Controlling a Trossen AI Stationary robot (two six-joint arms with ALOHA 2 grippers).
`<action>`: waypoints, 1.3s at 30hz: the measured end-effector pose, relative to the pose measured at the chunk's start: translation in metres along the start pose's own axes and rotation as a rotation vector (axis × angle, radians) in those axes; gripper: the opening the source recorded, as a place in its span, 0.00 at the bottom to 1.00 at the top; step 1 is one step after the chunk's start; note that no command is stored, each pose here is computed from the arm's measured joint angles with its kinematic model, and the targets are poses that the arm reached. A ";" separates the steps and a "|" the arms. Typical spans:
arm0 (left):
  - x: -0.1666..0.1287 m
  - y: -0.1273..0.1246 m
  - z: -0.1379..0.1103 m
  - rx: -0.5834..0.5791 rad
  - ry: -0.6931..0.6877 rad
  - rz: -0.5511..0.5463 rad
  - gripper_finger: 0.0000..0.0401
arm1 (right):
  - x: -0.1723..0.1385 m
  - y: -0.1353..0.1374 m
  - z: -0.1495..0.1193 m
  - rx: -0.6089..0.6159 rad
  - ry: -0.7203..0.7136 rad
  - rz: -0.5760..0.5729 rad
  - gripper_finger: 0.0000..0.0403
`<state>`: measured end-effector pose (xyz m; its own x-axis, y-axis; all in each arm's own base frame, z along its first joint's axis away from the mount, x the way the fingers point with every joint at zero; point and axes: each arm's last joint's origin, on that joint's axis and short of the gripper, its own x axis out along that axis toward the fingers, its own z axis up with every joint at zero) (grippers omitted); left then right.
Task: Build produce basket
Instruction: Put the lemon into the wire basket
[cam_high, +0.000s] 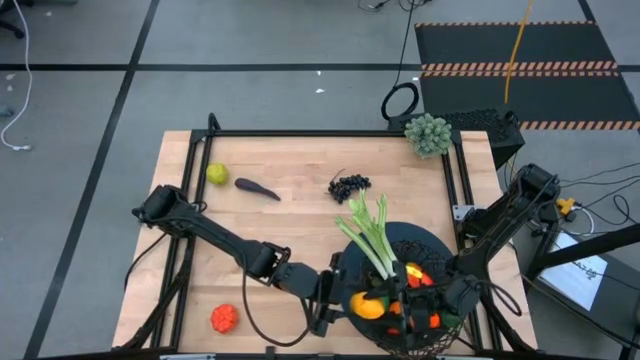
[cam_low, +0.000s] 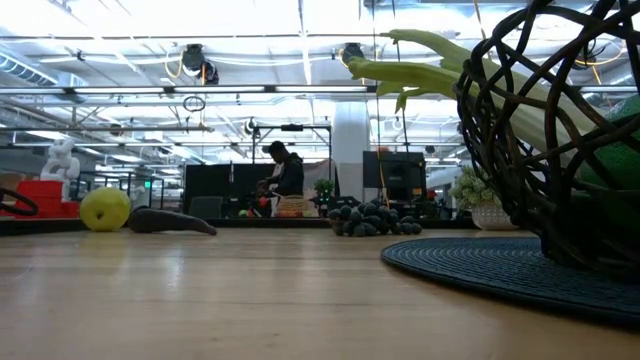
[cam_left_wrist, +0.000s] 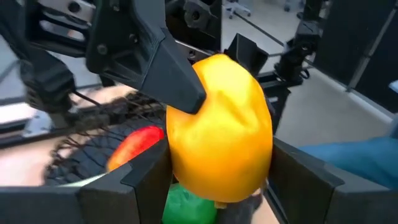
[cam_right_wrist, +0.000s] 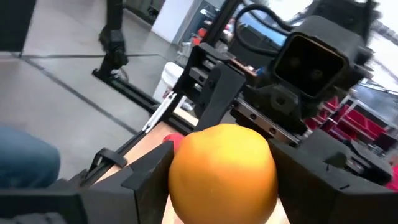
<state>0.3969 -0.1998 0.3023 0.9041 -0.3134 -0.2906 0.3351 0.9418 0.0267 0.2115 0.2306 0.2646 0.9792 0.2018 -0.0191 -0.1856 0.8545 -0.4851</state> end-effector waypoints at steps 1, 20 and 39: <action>-0.002 0.000 0.002 0.002 -0.003 0.010 0.61 | -0.001 -0.001 0.002 0.006 -0.003 -0.007 0.60; -0.017 -0.006 0.004 0.036 0.066 0.210 0.78 | -0.014 0.000 0.013 0.091 -0.045 0.025 0.59; -0.083 -0.032 0.010 -0.057 0.296 0.235 0.65 | -0.059 -0.017 0.014 0.586 0.171 -0.061 0.59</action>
<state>0.3141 -0.2048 0.3348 0.8359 -0.0473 -0.5469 0.1052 0.9916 0.0751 0.1552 0.2112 0.2861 0.9798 0.1058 -0.1698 -0.0950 0.9930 0.0705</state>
